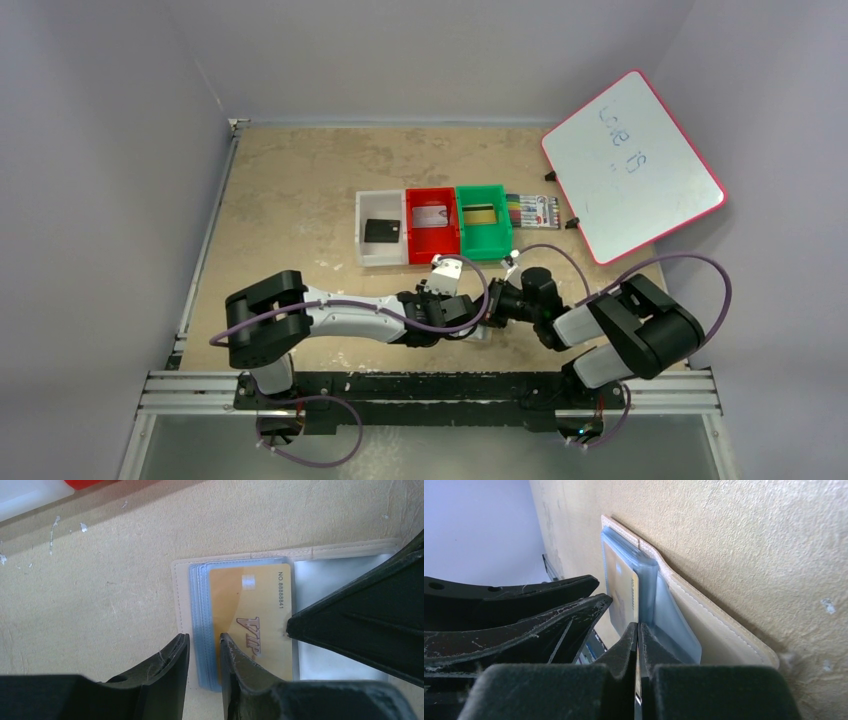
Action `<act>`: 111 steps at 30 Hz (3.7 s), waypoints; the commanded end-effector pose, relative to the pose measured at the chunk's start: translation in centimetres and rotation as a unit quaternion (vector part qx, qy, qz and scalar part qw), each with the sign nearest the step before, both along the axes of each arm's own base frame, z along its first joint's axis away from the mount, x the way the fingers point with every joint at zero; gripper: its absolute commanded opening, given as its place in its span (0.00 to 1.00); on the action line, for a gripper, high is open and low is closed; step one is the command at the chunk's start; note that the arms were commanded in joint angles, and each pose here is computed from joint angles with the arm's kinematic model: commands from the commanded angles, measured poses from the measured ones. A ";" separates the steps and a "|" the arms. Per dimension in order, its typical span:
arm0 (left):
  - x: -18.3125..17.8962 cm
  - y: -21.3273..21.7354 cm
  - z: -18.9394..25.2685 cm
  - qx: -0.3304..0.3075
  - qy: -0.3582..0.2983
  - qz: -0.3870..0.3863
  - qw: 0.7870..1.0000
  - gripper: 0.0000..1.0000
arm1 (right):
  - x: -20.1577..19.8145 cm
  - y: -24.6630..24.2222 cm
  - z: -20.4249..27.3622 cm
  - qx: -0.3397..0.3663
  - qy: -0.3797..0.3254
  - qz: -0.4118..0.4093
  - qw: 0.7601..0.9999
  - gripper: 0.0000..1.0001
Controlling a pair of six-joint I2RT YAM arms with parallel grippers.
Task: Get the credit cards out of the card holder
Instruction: Remove the credit card from the card holder.
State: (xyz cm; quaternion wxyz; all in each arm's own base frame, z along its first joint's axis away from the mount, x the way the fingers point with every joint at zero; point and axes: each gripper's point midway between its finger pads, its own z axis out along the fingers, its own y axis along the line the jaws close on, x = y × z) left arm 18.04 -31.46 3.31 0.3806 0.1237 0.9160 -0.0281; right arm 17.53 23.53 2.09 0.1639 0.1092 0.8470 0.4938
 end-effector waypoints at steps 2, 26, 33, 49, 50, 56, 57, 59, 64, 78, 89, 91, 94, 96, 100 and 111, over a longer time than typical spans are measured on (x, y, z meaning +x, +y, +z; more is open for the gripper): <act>-0.1 1.1 -0.7 0.028 0.000 0.014 1.000 0.27 | 0.1 -0.5 0.5 -0.003 -0.014 -0.011 1.000 0.00; -0.2 0.3 -0.9 0.013 0.006 0.007 1.000 0.25 | 1.9 0.5 1.7 0.022 -0.043 0.000 0.999 0.24; -0.2 0.3 -0.8 0.014 0.006 0.007 1.000 0.24 | 1.6 1.3 1.7 0.056 -0.040 0.016 0.998 0.14; -0.4 0.0 -1.1 0.011 0.010 0.003 1.000 0.21 | 3.0 0.7 1.3 0.006 -0.036 -0.012 0.999 0.16; -0.4 0.0 -1.1 0.011 0.010 0.004 1.000 0.21 | 3.1 0.7 1.2 0.001 -0.037 -0.012 0.999 0.17; -0.4 0.1 -1.0 0.011 0.010 0.004 1.000 0.20 | 2.9 0.8 0.8 -0.001 -0.030 -0.008 1.000 0.17; -0.4 0.1 -1.0 0.011 0.010 0.004 1.000 0.20 | 2.9 0.9 0.8 0.000 -0.030 -0.006 1.000 0.18; -0.4 0.1 -1.0 0.011 0.010 0.004 1.000 0.20 | 2.8 1.1 0.7 0.003 -0.028 0.000 1.000 0.17; -0.4 0.1 -1.0 0.011 0.010 0.005 1.000 0.20 | 2.5 1.3 0.2 0.003 -0.022 0.006 1.000 0.17; -0.5 0.4 -1.5 0.020 0.012 0.005 1.000 0.18 | 2.0 0.5 0.5 -0.014 -0.025 -0.004 1.000 0.00; -0.7 1.3 -2.3 0.030 0.015 0.009 0.999 0.14 | 1.9 -1.4 -0.2 -0.030 -0.021 -0.016 0.999 0.00; -0.7 1.3 -2.3 0.031 0.014 0.009 0.999 0.14 | 1.9 -1.9 -0.3 -0.032 -0.021 -0.017 0.999 0.00; -0.6 1.4 -2.4 0.033 0.014 0.009 0.999 0.14 | 1.8 -2.2 -0.2 -0.031 -0.022 -0.018 0.999 0.00; -0.7 1.4 -2.4 0.033 0.014 0.009 0.999 0.14 | 1.6 -2.2 0.0 -0.028 -0.022 -0.014 0.999 0.00; -0.6 1.2 -2.0 0.026 0.010 0.011 1.000 0.14 | 1.3 -2.5 -0.2 -0.030 -0.019 -0.017 0.999 0.00; -0.3 1.2 -1.1 0.017 0.001 0.013 1.000 0.15 | 0.9 -3.9 -0.7 -0.050 -0.016 -0.029 0.998 0.00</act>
